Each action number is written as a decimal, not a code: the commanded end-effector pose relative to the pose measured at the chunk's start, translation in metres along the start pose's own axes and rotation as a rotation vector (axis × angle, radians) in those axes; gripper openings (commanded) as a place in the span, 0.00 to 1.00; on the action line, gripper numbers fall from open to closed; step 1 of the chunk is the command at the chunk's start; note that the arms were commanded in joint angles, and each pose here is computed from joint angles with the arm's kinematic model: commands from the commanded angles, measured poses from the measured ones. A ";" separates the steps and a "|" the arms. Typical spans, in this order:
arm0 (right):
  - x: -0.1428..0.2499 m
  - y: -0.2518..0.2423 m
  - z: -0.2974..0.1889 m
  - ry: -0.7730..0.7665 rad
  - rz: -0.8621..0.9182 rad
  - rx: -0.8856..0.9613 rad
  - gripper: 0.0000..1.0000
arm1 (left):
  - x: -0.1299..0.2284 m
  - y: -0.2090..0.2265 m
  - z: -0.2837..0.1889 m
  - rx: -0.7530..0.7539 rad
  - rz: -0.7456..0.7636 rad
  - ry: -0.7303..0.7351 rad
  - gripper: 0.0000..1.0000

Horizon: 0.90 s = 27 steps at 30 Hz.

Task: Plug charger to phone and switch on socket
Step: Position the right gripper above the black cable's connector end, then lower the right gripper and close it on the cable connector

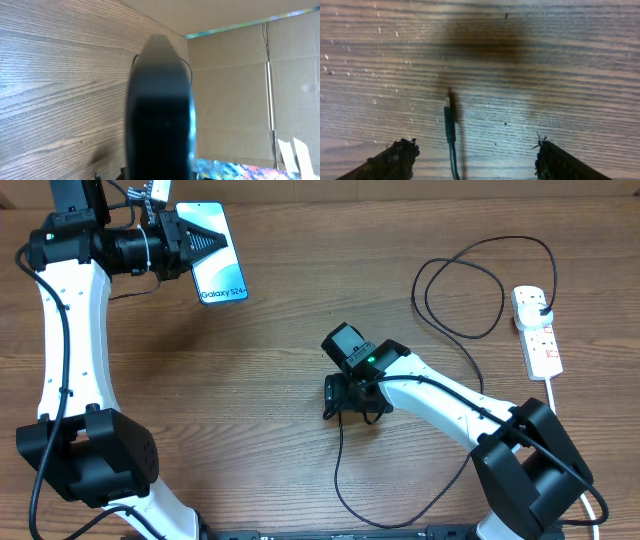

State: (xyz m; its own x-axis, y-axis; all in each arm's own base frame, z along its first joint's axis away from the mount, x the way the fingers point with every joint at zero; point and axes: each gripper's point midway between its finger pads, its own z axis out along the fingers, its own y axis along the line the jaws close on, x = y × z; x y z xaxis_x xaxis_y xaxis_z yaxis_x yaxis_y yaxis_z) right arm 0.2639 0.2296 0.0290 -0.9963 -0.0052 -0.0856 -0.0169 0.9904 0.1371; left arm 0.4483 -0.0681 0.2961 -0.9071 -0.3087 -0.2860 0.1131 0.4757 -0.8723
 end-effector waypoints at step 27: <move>0.010 0.027 0.025 -0.004 -0.078 0.023 0.65 | 0.001 -0.013 -0.004 0.029 0.053 -0.001 0.04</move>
State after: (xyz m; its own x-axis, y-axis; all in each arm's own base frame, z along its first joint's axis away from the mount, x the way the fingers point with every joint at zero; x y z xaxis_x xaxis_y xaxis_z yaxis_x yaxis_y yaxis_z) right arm 0.2490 0.2553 0.0095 -0.9924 -0.0863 -0.0873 -0.0962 0.9886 0.1159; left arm 0.4472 -0.0683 0.2954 -0.9092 -0.3074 -0.2810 0.1091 0.4755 -0.8730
